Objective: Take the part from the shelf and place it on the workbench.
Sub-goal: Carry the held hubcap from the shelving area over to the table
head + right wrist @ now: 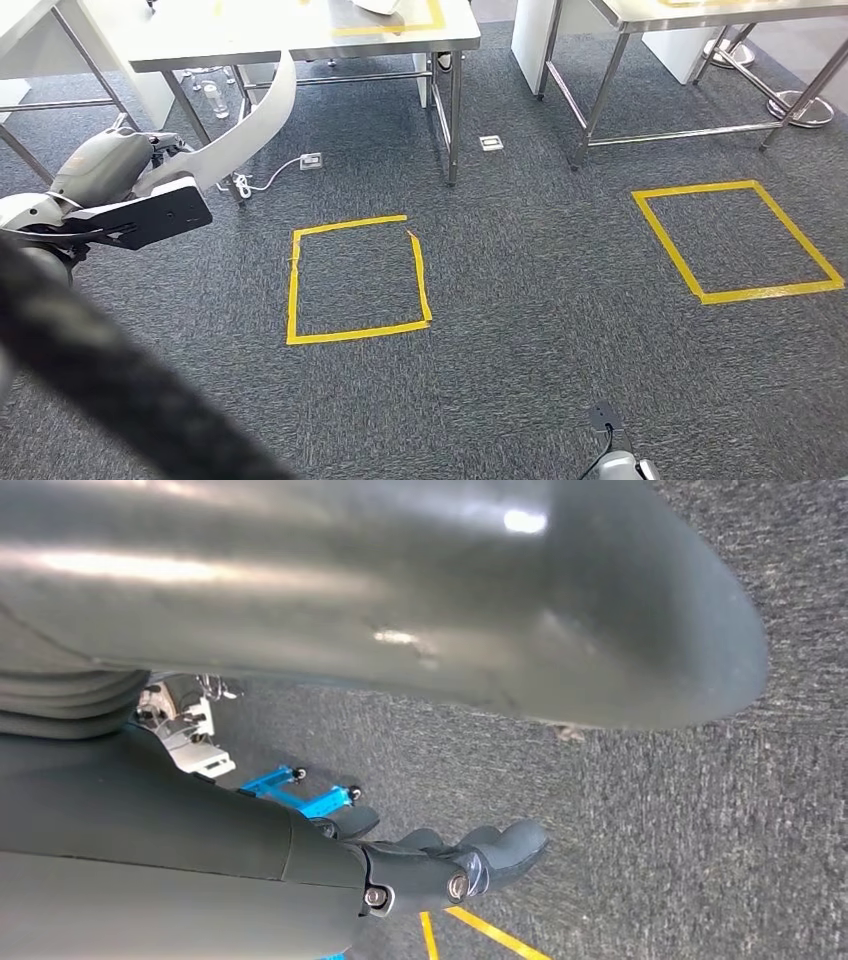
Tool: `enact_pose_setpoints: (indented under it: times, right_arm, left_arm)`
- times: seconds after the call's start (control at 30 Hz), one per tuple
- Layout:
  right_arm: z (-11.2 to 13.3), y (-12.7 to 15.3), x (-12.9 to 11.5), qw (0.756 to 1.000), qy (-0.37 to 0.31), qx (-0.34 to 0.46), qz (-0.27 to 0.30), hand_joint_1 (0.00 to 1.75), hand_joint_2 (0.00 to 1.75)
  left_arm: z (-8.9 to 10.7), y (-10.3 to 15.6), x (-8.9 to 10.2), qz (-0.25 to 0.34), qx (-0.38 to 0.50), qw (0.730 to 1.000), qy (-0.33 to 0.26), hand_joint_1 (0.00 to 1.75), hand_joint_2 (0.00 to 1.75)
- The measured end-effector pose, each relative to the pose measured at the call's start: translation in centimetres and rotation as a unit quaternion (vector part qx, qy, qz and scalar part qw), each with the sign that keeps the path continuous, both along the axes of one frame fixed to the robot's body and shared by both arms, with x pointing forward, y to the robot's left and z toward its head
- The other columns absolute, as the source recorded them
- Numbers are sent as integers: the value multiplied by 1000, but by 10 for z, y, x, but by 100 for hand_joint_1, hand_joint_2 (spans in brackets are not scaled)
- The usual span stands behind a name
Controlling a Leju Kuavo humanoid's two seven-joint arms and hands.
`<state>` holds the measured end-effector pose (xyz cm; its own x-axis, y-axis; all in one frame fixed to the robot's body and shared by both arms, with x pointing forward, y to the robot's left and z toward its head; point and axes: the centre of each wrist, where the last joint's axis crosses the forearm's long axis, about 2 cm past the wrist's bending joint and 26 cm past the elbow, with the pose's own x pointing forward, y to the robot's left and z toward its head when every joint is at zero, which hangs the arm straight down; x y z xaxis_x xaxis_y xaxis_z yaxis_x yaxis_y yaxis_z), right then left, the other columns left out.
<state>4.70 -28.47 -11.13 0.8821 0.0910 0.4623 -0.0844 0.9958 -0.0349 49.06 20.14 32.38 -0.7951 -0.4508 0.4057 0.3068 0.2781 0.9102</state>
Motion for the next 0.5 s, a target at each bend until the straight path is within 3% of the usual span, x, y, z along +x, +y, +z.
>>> enact_pose_setpoints:
  times: [0.5]
  right_arm:
    - [0, 1, 0, 1000, -3, -1, 1, 0, 0]
  left_arm:
    - [-1, -1, 0, -2, 6, 1000, 2, 175, 175]
